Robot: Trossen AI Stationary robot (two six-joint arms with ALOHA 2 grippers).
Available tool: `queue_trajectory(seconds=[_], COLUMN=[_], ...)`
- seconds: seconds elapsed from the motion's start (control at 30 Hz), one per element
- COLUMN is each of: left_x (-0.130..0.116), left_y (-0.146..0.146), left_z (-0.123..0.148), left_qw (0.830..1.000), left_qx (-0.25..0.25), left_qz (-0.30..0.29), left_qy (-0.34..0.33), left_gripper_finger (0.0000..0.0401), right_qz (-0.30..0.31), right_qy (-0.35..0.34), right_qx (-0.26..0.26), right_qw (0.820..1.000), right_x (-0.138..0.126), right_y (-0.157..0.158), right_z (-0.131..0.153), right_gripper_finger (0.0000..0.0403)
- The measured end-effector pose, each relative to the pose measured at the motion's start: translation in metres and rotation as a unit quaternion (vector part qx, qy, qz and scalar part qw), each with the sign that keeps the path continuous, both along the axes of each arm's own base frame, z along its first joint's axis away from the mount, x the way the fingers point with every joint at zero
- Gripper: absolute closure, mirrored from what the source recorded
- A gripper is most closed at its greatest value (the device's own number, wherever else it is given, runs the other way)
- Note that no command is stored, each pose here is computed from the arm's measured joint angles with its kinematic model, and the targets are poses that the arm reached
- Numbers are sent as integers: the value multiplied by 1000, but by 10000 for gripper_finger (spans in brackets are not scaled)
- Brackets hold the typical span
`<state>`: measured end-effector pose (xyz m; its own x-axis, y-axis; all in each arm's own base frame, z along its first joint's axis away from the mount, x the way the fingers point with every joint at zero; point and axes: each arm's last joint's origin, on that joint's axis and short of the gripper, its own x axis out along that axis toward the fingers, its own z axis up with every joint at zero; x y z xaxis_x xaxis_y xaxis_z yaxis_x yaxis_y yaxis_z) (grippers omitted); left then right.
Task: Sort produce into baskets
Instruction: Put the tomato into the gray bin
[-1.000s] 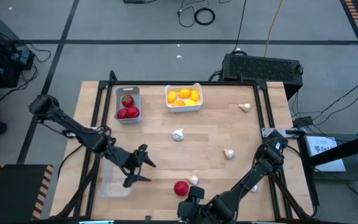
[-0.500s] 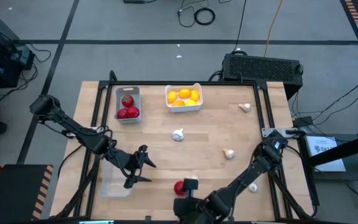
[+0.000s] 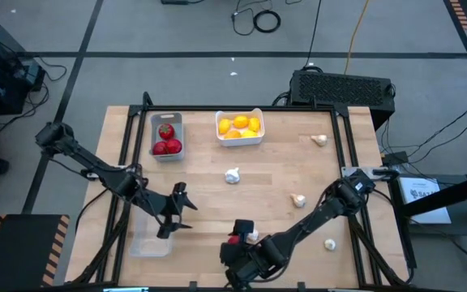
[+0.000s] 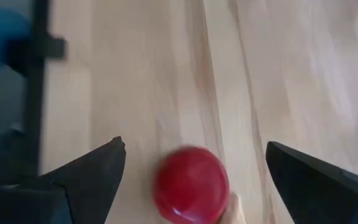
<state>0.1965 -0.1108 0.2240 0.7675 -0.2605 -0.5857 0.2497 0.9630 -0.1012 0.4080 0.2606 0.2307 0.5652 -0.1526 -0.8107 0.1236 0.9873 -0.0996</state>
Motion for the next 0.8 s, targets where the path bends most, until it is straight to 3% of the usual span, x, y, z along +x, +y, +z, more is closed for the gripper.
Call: queue_trajectory(seconds=[0.4, 0.8], left_x=[-36, -39], left_y=[23, 26], left_z=[39, 40], left_qw=[997, 997], left_qx=[-14, -11], left_qz=[23, 27], left_qy=[-75, -75], left_gripper_finger=[95, 95], right_qz=[-19, -59], right_qy=[49, 62], right_qx=[32, 58], right_qw=[998, 995], right_x=[2, -4], right_y=[-17, -27], right_z=[-48, -87], right_gripper_finger=[28, 28])
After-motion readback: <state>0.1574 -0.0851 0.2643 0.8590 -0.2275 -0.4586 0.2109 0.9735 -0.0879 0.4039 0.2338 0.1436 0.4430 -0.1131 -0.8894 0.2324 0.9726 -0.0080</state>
